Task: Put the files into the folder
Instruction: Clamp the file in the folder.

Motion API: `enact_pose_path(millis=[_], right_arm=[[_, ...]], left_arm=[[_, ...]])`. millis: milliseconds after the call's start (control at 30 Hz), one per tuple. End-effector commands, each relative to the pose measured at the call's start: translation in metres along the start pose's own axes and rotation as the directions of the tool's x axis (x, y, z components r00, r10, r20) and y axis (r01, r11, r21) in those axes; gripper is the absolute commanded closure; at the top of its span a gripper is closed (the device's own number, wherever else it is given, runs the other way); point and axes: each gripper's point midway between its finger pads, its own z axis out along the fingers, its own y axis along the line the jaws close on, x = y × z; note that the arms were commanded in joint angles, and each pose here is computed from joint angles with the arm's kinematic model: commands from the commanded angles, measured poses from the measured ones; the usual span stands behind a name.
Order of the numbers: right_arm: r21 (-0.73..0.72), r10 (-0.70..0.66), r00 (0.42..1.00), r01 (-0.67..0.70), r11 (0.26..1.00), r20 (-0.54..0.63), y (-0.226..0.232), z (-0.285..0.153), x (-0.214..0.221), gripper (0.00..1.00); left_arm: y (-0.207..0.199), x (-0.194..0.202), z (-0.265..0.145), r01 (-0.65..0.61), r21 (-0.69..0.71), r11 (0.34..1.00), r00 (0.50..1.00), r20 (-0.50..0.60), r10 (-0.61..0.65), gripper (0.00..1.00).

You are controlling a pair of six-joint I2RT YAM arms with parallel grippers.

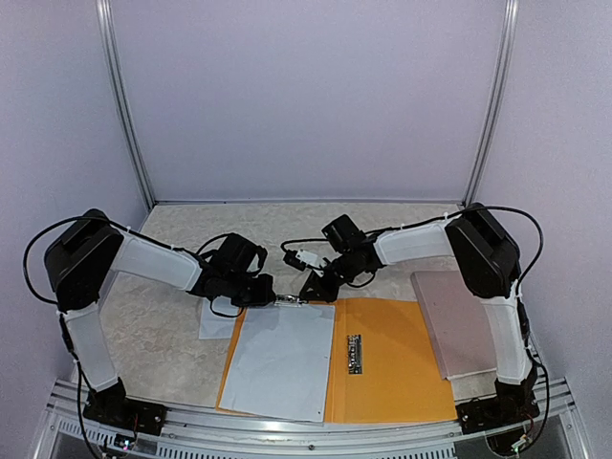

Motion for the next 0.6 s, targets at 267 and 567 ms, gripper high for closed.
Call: enact_pose_path(millis=[267,567], right_arm=[[-0.001,0.089,0.96,-0.093,0.996,-0.265,0.006,0.025,0.097,0.9],[-0.013,0.08,0.96,-0.086,0.996,-0.27,0.008,0.026,0.099,0.91]], left_arm=[[0.055,0.081,0.024,-0.005,-0.182,0.983,0.952,-0.303,-0.051,1.0],[0.049,0.057,0.026,0.025,-0.158,0.987,0.966,-0.251,-0.065,1.0]])
